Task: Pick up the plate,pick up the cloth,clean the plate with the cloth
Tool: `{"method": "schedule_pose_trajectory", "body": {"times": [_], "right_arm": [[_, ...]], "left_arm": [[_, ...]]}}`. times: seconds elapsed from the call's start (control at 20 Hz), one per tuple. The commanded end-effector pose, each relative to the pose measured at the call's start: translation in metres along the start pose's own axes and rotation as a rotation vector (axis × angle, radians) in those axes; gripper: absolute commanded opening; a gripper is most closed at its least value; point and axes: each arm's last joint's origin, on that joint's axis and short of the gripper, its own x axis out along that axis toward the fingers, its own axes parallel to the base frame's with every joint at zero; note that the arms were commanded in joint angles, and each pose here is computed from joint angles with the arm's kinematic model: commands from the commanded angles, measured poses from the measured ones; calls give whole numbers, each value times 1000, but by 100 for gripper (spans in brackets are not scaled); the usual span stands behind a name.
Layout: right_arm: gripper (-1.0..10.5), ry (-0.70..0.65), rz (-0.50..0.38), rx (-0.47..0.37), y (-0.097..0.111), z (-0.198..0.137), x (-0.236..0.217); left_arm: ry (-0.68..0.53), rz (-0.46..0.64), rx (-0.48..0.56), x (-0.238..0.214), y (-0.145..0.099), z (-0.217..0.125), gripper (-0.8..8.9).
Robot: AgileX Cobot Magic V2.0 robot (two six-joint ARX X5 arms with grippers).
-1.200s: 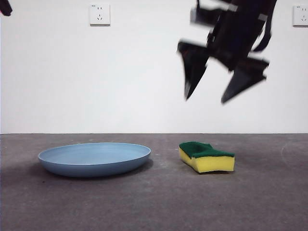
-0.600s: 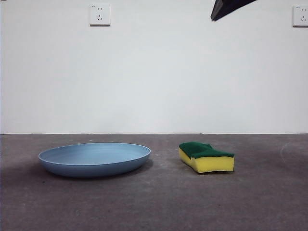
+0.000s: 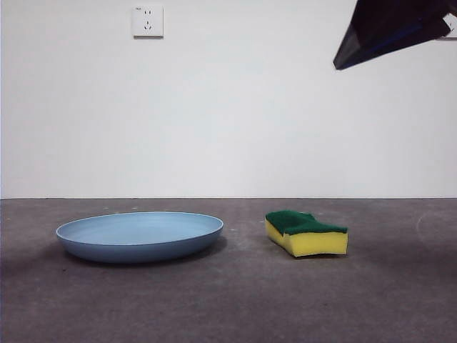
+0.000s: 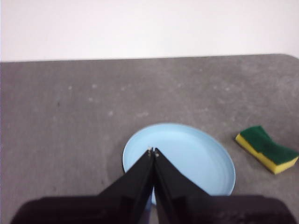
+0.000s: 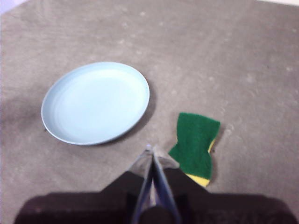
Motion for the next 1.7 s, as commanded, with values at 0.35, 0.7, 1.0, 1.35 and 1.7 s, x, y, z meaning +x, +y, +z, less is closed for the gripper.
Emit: {"method": "schedule_pose_trajectory", "body": {"times": [0.35,0.7,1.0,1.35,1.7], "right_arm": [[1,2,-4,14,0,-2,0],[1,2,-3,14,0,-2,0],[1,2,-3,14,0,-2,0],[1,2,-3,14,0,-2,0],[1,2,-4,14,0,-2,0]], "left_arm": [[148,21,-9,5,1,-13,-1],[104,74,68,0,5,-11,-2],[-149,107,74,-1,16,-14,-2],[-198,178,73,10,29,-63,-2],[-157,180,56,21,36,-94,-2]]}}
